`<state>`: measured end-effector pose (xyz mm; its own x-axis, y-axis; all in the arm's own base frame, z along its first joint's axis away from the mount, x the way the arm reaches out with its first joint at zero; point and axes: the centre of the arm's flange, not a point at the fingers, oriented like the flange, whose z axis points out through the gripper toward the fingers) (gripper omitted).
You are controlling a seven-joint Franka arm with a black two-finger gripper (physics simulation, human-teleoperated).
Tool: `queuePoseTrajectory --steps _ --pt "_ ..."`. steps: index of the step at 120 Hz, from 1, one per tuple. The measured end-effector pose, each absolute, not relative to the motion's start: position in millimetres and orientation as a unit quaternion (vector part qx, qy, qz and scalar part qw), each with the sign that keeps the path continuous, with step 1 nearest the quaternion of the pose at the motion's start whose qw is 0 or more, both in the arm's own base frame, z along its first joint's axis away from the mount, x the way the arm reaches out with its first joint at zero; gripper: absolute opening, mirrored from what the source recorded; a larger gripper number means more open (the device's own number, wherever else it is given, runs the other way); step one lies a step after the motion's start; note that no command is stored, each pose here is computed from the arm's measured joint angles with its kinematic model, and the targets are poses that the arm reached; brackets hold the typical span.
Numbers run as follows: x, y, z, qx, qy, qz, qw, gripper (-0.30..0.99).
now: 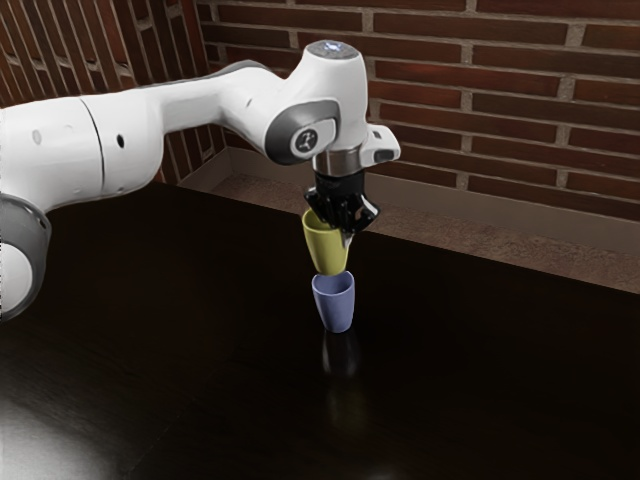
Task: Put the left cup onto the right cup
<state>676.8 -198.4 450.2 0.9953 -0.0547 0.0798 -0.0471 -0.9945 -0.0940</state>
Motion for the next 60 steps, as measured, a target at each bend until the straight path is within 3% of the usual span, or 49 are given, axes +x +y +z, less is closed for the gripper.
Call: queuePoseTrajectory --steps 60 --pt "680 -199 438 -0.998 0.024 -0.039 0.042 -0.09"
